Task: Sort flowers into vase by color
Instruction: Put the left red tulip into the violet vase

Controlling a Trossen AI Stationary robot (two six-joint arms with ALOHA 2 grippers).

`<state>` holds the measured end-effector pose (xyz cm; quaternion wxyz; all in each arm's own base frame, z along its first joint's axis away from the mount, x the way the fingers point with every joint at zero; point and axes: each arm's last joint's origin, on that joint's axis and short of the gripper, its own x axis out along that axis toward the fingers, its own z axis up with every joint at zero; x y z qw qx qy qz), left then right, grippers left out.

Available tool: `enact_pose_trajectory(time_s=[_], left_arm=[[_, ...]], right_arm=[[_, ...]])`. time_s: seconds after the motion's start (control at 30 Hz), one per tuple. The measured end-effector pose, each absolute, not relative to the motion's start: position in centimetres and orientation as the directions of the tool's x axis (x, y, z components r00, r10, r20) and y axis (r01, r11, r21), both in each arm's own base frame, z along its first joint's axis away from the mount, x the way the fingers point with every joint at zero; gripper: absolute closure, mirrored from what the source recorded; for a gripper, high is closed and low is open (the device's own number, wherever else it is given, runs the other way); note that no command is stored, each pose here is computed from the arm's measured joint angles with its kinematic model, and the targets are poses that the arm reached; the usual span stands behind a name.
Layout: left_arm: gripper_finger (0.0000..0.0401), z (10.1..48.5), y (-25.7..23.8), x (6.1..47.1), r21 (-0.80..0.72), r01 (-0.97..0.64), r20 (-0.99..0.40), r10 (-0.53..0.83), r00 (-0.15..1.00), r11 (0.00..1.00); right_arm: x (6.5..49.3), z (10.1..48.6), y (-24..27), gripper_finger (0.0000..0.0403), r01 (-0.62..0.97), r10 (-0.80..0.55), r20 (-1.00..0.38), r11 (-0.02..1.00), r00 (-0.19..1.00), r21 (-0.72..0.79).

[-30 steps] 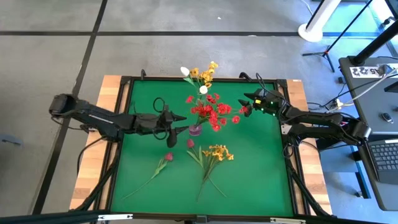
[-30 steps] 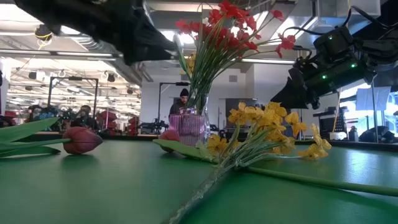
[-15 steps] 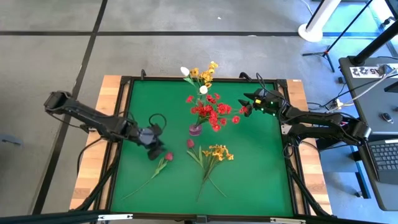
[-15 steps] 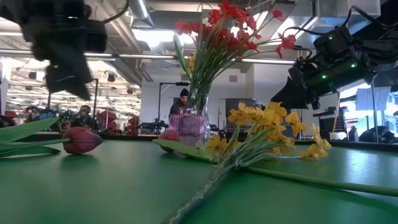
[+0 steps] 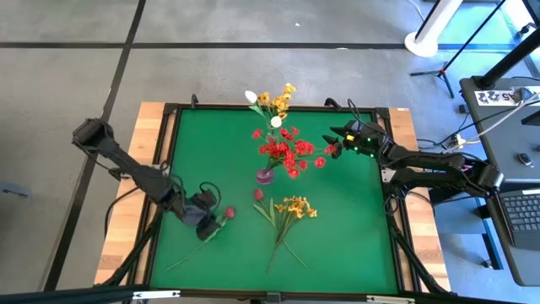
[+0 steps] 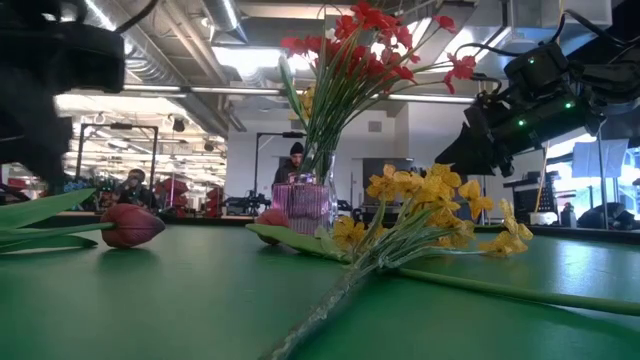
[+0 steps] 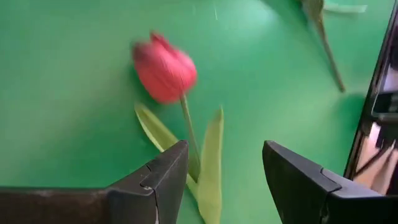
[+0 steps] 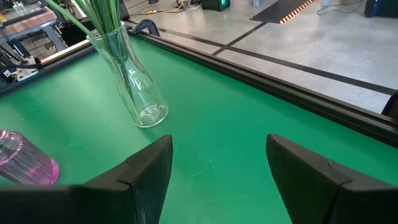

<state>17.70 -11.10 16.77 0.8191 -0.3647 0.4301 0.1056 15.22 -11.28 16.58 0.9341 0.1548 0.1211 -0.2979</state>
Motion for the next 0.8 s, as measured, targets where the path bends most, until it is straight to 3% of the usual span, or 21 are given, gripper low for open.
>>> enact_pose_trajectory(time_s=[0.2, 0.57, 0.8], left_arm=[[0.0201, 15.9, -13.3, 17.6, -0.47, -0.542, -0.841, -0.167, 0.515, 0.697], [0.0201, 14.1, -16.4, 19.7, -0.29, -0.589, -0.937, -0.099, 0.335, 0.754], [0.0217, 12.7, -16.0, 20.1, -0.201, -0.648, -0.973, -0.075, 0.217, 0.735]], right_arm=[[15.2, 16.6, -11.3, 0.0146, 0.594, -0.52, -0.318, 0.774, 0.793, 0.217], [15.2, 16.6, -11.3, 0.0146, 0.598, -0.523, -0.319, 0.772, 0.79, 0.216], [15.2, 16.6, -11.3, 0.0146, 0.601, -0.527, -0.319, 0.77, 0.788, 0.214]])
